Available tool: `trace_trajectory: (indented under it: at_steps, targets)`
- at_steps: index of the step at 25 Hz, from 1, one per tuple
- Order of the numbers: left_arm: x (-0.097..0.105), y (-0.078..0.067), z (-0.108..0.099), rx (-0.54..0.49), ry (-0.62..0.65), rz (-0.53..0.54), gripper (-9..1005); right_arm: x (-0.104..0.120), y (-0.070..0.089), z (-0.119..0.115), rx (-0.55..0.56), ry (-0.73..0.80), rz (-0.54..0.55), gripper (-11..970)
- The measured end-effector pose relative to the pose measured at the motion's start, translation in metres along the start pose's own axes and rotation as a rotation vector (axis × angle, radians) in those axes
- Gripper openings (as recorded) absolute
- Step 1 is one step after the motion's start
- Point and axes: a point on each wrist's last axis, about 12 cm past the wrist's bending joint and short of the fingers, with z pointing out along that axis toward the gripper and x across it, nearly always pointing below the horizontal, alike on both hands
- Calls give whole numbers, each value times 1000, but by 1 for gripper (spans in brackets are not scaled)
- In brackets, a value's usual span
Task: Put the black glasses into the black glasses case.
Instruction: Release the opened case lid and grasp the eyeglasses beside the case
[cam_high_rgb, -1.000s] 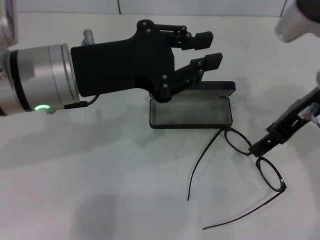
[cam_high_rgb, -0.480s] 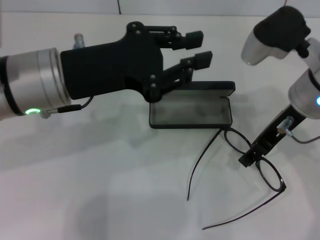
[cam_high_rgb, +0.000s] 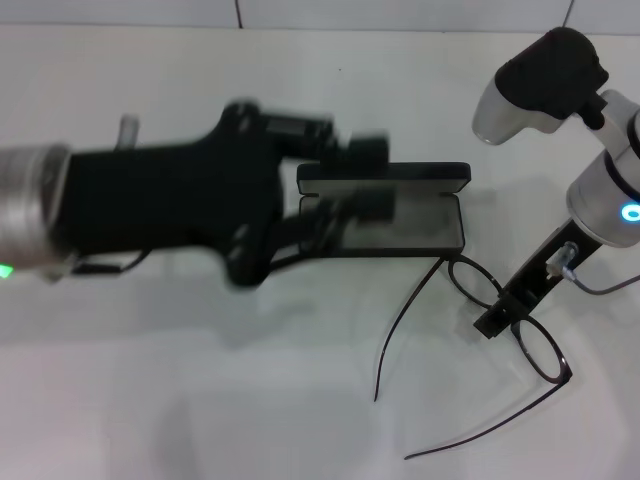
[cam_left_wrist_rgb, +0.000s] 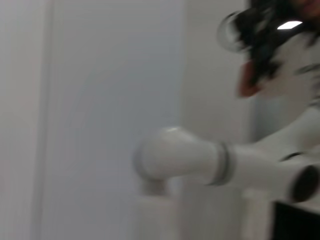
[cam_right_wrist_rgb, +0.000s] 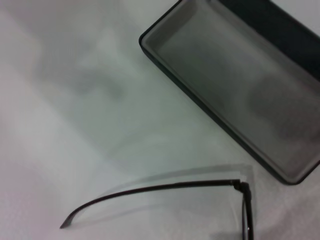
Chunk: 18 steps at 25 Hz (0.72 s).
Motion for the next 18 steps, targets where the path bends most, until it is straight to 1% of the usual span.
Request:
trace_trajectory:
  at_steps: [2, 5, 8, 13, 18]
  targets:
    - [9, -3, -8, 10, -27, -32, 236, 1, 1, 2, -4, 4, -2, 734]
    - [24, -7, -18, -23, -60, -53, 229, 2, 2, 4, -3, 8, -4, 629]
    - [36, -10, -23, -51, -73, -68, 222, 3, 3, 7, 1, 14, -11, 523]
    - [44, -13, -25, -66, -82, -86, 211, 3, 6, 9, 8, 19, -38, 433]
    - [48, -14, -27, -73, -83, -100, 199, 6, 12, 15, 25, 1, -112, 344]
